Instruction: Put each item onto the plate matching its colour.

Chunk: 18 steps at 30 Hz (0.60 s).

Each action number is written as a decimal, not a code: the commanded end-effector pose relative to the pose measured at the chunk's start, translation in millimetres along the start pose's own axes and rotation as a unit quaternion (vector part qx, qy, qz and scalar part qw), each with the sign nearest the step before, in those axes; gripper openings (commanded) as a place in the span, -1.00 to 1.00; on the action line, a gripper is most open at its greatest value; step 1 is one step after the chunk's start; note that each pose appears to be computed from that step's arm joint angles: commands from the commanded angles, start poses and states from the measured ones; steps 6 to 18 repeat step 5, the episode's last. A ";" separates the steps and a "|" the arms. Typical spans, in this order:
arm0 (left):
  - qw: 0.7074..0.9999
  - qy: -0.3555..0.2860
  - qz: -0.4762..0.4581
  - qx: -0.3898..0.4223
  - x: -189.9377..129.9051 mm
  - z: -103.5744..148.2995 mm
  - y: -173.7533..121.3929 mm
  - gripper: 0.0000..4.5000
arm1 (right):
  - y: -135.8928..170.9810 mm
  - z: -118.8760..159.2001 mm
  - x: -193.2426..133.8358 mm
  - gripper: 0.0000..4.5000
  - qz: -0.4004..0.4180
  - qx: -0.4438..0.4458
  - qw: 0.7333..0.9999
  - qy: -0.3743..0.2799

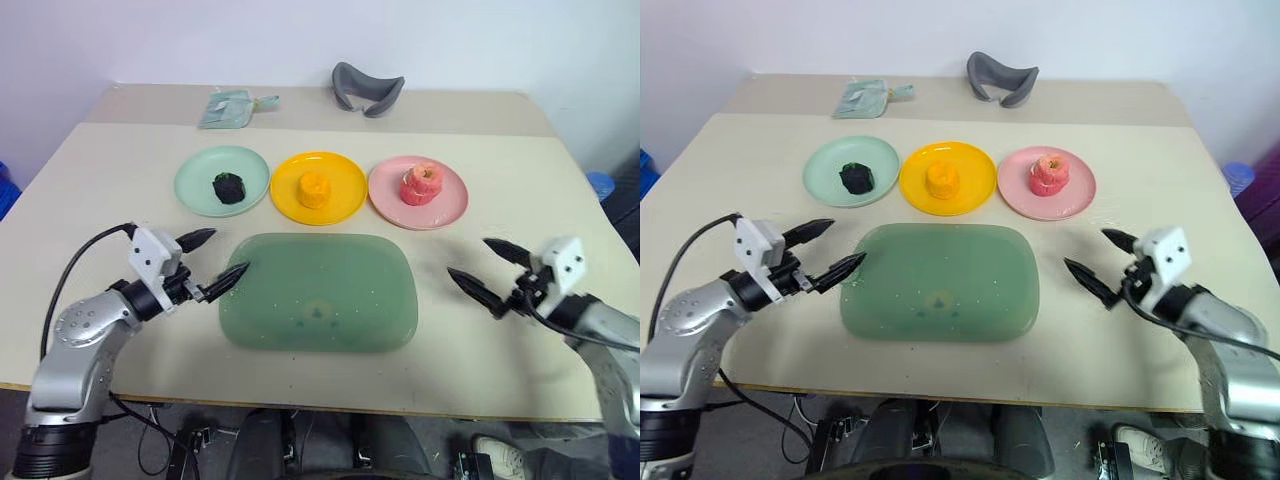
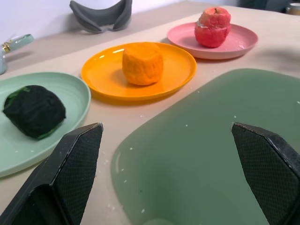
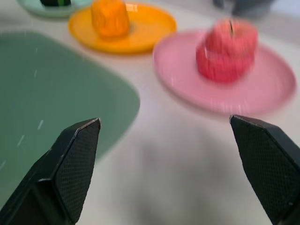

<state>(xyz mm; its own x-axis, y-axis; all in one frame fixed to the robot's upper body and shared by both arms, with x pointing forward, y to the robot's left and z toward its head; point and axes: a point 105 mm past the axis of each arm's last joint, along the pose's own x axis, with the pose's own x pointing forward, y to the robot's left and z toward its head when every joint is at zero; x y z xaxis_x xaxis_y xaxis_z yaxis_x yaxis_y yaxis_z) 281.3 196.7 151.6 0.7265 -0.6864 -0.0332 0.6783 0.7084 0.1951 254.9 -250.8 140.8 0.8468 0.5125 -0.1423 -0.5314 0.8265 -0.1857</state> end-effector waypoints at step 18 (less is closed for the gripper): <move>0.999 -0.007 -0.051 -0.001 0.4 14.3 -6.9 1.00 | 2.9 14.5 -16.4 0.99 0.009 -0.009 1.000 -0.018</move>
